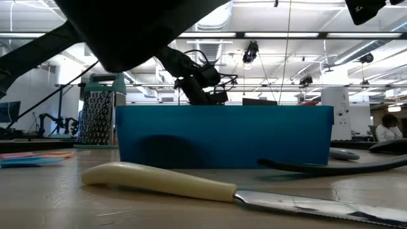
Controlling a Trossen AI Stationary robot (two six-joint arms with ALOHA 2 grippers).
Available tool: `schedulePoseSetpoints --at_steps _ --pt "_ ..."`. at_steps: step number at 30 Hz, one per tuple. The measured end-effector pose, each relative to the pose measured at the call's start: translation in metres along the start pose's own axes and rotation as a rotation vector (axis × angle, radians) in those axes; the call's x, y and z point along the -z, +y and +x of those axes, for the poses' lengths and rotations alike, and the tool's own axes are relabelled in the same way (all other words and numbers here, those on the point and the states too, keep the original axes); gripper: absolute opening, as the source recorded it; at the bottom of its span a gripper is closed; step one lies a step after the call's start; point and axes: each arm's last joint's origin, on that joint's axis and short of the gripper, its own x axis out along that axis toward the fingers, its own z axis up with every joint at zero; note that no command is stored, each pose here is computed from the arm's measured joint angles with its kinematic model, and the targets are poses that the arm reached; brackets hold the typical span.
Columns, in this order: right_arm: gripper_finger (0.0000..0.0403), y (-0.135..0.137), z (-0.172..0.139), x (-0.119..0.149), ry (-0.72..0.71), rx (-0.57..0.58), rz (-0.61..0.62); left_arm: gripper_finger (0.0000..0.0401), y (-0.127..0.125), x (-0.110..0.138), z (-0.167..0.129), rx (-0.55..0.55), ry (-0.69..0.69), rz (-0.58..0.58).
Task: Pick & Place Kitchen Items
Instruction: Put the yellow spatula into the yellow bin, then put the black spoon into the blue bin
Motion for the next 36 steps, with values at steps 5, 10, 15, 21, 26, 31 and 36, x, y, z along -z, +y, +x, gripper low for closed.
schedulePoseSetpoints --at_steps 5,10,15,21,26,31,36 --pt "0.0008 0.000 0.000 0.000 0.000 0.000 0.000 0.0094 0.000 0.000 0.000 0.000 0.001 -0.007" --pt "0.0008 0.000 0.000 0.000 0.000 0.000 0.000 0.0126 0.000 0.000 0.000 0.000 -0.002 -0.014" --pt "0.0008 0.000 0.000 0.000 0.000 0.000 0.000 0.0204 -0.001 0.000 0.000 0.001 -0.001 -0.012" --pt "0.0008 0.000 0.000 0.000 0.000 0.000 0.000 0.0228 -0.003 -0.001 0.000 0.003 -0.003 -0.001" --pt "0.0008 0.000 0.000 0.000 0.000 0.000 0.000 0.0230 -0.005 -0.010 -0.014 -0.001 -0.028 -0.001" --pt "0.0008 0.000 0.000 0.000 0.001 0.000 0.000 0.0229 -0.013 -0.027 -0.046 0.003 -0.068 -0.022" --pt "0.0008 0.000 0.000 0.000 0.001 0.000 0.000 0.0220 -0.034 -0.041 -0.085 0.021 -0.098 -0.004"
